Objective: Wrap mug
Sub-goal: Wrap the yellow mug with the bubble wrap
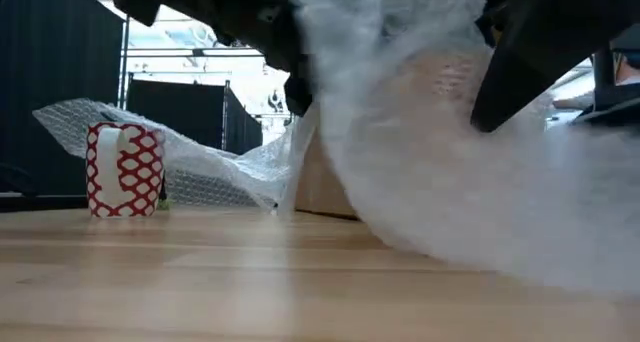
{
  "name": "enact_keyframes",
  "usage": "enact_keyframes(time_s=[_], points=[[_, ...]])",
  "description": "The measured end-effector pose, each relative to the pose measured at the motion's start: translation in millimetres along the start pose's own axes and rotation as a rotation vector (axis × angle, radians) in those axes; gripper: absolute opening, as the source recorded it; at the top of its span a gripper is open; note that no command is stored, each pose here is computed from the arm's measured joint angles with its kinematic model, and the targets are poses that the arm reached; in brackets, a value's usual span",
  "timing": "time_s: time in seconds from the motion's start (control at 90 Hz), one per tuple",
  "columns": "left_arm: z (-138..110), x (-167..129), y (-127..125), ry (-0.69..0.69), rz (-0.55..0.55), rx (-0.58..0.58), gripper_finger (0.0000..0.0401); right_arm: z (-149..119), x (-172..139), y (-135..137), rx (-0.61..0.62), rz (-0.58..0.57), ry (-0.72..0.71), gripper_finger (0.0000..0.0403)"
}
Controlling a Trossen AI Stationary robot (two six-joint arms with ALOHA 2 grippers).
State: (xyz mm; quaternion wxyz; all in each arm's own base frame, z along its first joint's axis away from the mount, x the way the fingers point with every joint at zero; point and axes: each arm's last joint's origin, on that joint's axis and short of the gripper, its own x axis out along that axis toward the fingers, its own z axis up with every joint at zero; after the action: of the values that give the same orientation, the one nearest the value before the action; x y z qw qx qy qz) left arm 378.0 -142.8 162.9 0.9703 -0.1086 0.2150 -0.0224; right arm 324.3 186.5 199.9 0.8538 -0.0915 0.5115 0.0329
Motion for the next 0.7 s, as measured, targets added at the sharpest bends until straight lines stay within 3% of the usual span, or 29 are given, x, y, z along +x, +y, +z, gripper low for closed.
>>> enact_keyframes(time_s=[0.111,0.256,0.411,0.489,0.556,0.633,0.7], points=[[-1,2,2,0.002,0.005,-0.021,0.0000,0,-14,-3,0.005,0.014,0.023,0.0251],[-1,2,2,0.004,0.006,-0.022,0.0000,9,-57,-9,0.047,0.031,0.026,0.0251],[-2,3,2,0.006,0.006,-0.022,0.0000,-2,-91,2,0.087,0.081,0.034,0.0251],[-2,3,2,0.005,0.004,-0.023,0.0000,-5,-95,17,0.097,0.117,0.019,0.0251],[-2,3,2,-0.001,0.001,-0.024,0.0000,-1,-94,31,0.091,0.120,-0.076,0.0251],[-2,3,2,-0.003,-0.005,-0.025,0.0000,6,-85,43,0.034,0.076,-0.177,0.0251],[-2,3,2,-0.002,-0.005,-0.025,0.0000,9,-67,43,-0.007,0.022,-0.169,0.0251]])
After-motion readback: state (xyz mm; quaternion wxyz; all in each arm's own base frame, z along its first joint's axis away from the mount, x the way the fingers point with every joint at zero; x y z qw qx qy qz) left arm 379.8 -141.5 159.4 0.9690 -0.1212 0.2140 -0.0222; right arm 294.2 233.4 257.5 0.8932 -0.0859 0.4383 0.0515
